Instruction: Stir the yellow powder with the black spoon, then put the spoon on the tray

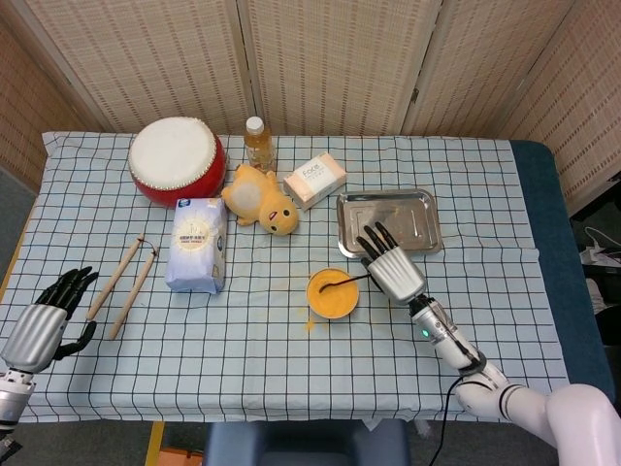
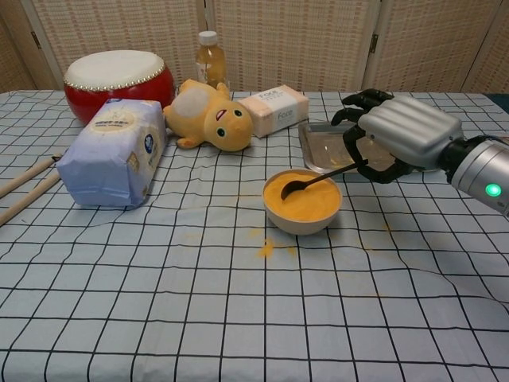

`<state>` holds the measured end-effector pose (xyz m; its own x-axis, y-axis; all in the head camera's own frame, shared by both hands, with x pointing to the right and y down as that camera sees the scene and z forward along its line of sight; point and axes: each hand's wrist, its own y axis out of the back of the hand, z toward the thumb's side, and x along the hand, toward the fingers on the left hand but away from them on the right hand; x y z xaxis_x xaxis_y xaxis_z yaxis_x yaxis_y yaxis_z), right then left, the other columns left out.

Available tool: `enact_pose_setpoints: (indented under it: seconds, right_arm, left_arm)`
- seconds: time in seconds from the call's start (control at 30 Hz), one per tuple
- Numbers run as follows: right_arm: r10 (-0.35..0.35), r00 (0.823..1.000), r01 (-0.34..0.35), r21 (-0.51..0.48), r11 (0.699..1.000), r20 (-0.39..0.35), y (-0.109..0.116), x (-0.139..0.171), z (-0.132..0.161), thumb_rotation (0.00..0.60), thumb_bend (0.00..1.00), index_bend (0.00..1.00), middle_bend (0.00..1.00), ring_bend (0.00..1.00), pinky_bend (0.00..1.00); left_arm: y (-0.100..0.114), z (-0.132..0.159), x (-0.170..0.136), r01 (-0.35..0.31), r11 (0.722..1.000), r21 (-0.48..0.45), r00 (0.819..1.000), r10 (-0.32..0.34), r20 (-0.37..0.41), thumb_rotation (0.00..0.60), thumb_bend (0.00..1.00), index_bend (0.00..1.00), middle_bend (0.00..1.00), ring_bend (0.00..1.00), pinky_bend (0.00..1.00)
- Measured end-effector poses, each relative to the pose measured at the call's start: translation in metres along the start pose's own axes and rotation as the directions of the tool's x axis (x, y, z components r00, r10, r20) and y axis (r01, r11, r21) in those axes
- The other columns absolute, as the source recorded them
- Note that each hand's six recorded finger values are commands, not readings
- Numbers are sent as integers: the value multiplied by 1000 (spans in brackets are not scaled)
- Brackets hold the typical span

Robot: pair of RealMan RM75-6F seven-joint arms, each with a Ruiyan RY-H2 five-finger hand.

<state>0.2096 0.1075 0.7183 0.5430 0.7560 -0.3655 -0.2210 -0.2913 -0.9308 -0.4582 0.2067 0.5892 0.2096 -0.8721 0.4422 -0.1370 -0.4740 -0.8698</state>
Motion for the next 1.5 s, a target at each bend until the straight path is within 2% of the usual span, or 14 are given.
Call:
enact_pose_setpoints:
  seconds: [0.47, 0.63, 0.87, 1.27, 1.5]
  right_arm:
    - [-39, 999, 41, -47, 998, 38, 17, 17, -10, 600, 476, 855, 180, 0, 54]
    - [-6, 999, 9, -97, 995, 32, 11, 23, -8, 600, 476, 848, 181, 0, 54]
    - [22, 999, -19, -82, 996, 32, 5, 27, -8, 600, 476, 856, 181, 0, 53]
    - [50, 997, -49, -25, 998, 58, -9, 5, -11, 600, 476, 861, 181, 0, 54]
    - [29, 997, -26, -34, 999, 78, -9, -7, -11, 600, 476, 862, 182, 0, 54]
  left_arm:
    - [0, 1, -1, -1, 1000, 3, 1000, 1, 2, 600, 453, 0, 0, 0, 188]
    - [-1, 1, 0, 0, 1000, 3, 1000, 0, 0, 600, 452, 0, 0, 0, 188]
    - [-1, 1, 0, 3, 1000, 3, 1000, -3, 1, 600, 454, 0, 0, 0, 188]
    - [-1, -1, 1, 5, 1000, -2, 1000, -5, -4, 600, 453, 0, 0, 0, 189]
    - [0, -3, 1, 5, 1000, -6, 1000, -5, -7, 600, 453, 0, 0, 0, 188]
